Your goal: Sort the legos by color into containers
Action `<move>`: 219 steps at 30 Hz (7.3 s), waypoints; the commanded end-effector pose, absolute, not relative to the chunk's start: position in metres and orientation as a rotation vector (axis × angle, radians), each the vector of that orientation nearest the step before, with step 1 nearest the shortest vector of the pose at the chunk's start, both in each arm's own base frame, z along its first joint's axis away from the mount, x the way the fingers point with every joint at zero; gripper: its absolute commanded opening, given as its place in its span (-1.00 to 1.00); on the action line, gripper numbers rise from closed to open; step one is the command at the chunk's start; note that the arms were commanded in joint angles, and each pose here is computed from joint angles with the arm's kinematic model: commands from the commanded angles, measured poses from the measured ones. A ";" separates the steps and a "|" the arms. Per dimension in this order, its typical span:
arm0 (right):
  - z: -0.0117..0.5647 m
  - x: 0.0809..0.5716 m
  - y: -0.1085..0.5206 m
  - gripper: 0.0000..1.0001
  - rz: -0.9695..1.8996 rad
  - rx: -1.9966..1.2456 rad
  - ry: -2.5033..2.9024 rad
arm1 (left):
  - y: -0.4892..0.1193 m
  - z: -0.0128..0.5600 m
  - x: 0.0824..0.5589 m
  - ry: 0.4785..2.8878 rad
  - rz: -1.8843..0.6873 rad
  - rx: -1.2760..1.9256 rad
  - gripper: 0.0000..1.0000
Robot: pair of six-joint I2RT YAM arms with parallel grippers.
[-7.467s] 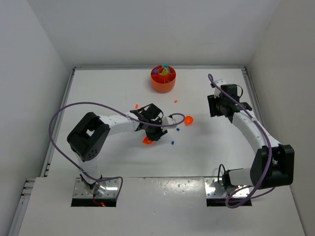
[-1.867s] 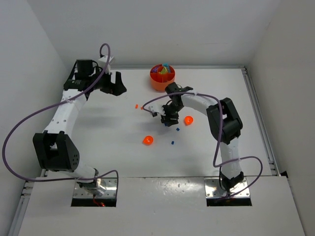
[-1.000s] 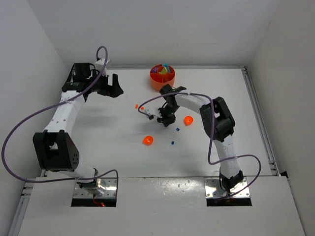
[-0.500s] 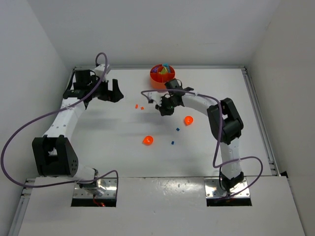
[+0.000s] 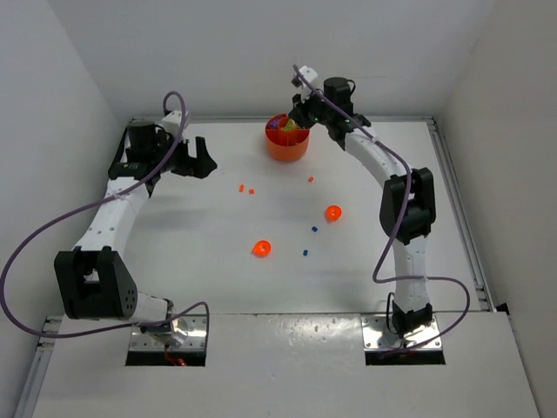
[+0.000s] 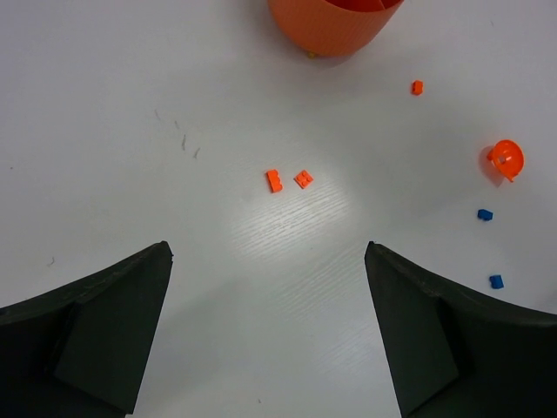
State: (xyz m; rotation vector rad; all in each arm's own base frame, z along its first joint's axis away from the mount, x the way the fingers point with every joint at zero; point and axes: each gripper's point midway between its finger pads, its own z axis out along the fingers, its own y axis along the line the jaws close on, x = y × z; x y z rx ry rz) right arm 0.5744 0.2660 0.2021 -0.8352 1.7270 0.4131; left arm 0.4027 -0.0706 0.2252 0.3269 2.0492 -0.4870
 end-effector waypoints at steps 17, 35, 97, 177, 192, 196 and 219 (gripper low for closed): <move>0.163 0.620 0.233 -1.00 0.475 -0.581 1.828 | -0.061 0.232 0.415 2.012 -0.480 0.279 0.99; 0.149 0.614 0.237 -0.68 0.508 -0.601 1.859 | -0.061 0.229 0.418 2.023 -0.488 0.268 0.99; 0.011 0.325 0.196 -0.44 0.214 -1.020 2.543 | -0.079 0.220 0.393 2.104 -0.193 0.345 0.99; 0.141 0.344 0.023 -1.00 0.121 -0.098 2.376 | -0.368 0.002 0.245 2.561 -0.224 0.907 -0.35; 0.138 0.346 0.028 -1.00 0.171 -0.121 2.372 | -0.355 0.054 0.347 2.463 -0.212 0.739 -1.00; 0.135 0.348 0.030 -1.00 0.183 -0.125 2.383 | -0.348 0.090 0.408 2.373 -0.325 0.663 -1.00; 0.126 0.352 0.031 -1.00 0.196 -0.128 2.398 | -0.356 0.183 0.572 1.870 -0.387 0.459 -1.00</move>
